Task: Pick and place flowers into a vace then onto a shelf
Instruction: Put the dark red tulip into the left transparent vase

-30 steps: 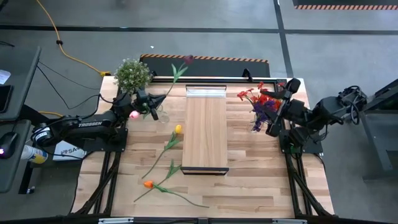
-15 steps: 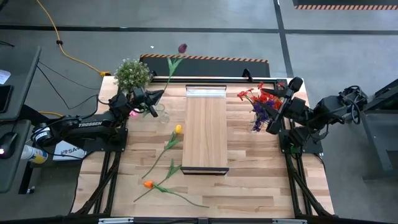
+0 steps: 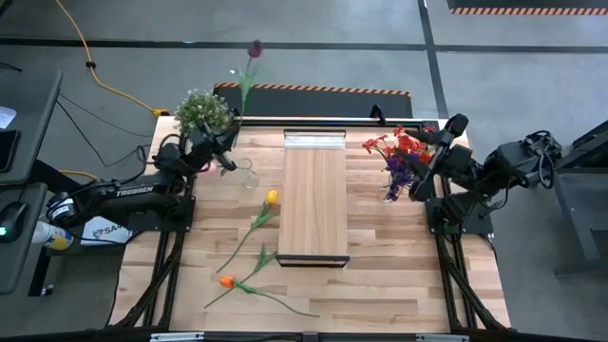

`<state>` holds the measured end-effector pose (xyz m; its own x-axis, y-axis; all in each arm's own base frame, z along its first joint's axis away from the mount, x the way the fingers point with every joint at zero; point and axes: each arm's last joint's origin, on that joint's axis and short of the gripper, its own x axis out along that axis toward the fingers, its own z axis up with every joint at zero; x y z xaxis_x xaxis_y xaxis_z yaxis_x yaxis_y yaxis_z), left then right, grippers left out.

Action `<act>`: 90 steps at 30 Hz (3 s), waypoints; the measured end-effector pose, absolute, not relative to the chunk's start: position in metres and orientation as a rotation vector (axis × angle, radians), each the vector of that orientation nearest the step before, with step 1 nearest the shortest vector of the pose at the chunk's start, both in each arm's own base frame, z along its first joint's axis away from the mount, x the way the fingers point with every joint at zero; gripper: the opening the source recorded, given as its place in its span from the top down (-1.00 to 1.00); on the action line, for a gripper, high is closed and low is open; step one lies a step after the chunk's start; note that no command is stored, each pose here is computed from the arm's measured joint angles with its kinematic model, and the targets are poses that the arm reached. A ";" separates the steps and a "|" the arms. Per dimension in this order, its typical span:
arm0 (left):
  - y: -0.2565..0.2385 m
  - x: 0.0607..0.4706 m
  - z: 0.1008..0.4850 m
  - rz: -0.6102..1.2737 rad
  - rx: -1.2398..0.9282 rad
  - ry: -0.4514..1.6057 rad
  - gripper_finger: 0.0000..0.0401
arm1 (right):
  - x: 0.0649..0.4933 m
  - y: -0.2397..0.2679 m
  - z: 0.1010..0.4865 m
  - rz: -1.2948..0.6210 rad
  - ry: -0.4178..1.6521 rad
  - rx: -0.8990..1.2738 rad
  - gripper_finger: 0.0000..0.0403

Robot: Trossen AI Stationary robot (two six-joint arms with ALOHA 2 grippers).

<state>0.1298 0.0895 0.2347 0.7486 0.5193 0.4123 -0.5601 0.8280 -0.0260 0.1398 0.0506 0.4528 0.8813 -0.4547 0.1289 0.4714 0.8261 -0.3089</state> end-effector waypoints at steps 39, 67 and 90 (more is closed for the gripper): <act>0.035 0.130 0.396 0.282 -0.033 -0.617 0.90 | 0.123 0.042 0.465 -0.504 -0.121 -0.367 0.10; -0.066 0.201 0.415 0.287 0.026 -0.582 0.90 | 0.140 0.035 0.453 -0.137 -0.158 -0.133 0.10; -0.120 0.265 0.437 0.231 0.104 -0.559 0.90 | 0.196 0.013 0.444 0.184 -0.181 -0.032 0.10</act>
<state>0.2650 -0.1195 0.4367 0.8229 0.1888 0.5359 -0.2450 0.9689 0.0350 0.1965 0.0130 0.4439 0.9667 0.1852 0.1765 -0.1794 0.9826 -0.0483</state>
